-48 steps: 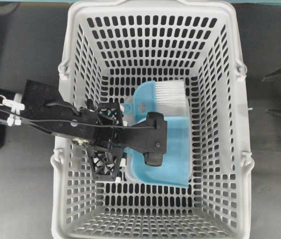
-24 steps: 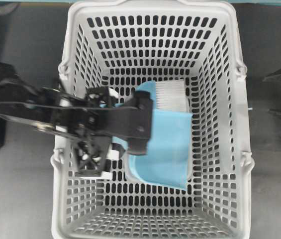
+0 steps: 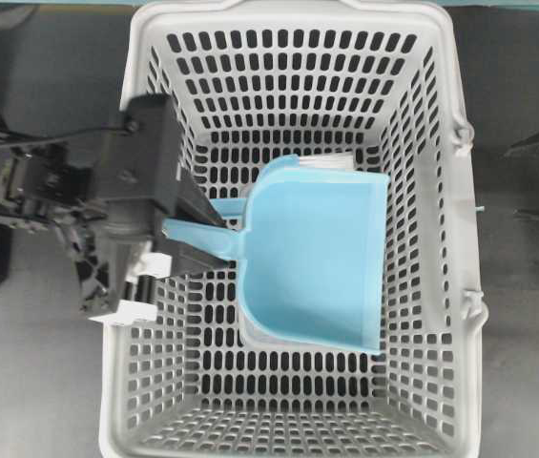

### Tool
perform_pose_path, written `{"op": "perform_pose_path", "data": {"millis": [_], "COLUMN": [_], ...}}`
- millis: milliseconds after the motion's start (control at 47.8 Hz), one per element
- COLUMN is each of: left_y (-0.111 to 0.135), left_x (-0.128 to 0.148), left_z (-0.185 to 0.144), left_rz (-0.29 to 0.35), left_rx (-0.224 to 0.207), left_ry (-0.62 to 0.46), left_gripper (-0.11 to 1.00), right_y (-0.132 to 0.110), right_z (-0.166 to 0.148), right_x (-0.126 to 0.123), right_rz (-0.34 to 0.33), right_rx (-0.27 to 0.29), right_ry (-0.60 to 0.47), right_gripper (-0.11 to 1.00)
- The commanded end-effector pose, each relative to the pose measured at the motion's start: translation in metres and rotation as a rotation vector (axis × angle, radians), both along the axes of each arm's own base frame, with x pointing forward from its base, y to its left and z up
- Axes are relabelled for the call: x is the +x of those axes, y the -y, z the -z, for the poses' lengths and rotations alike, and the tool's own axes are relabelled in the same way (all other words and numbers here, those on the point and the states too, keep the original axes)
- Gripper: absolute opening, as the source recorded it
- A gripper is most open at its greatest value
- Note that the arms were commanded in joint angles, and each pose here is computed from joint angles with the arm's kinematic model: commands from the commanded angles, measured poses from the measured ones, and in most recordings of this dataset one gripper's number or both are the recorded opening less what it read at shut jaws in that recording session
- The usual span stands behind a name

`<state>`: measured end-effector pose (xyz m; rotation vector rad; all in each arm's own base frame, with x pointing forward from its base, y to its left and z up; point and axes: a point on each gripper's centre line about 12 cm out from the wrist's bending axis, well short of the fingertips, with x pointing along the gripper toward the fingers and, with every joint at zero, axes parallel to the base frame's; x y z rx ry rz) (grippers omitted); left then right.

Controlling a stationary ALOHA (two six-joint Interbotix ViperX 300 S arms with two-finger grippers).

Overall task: Pick up the dustpan from the shopping basket with the left arm.
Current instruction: 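Lift the dustpan by its handle with the left gripper, tilting it upward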

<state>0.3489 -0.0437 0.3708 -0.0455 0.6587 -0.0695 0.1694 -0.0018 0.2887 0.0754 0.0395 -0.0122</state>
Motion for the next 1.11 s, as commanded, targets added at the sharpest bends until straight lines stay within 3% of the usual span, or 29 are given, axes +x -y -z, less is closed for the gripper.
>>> {"op": "perform_pose_path", "data": {"millis": [0,1088], "left_y": [-0.0008,-0.0097], "left_x": [-0.0048,0.0005], "left_z": [-0.0123,-0.0193], "left_rz": [0.0,-0.026], "left_rx": [-0.004,-0.011], "left_ry": [0.044,0.11], "left_gripper": [0.29,0.29], "right_y": [0.0003,-0.0016], "right_z": [-0.0034,-0.0024], "right_x": [0.0006,0.0001], "right_rz": [0.002,-0.009], "right_rx": [0.004,0.006], "right_ry": [0.011,0.005], "right_gripper": [0.76,0.76]}}
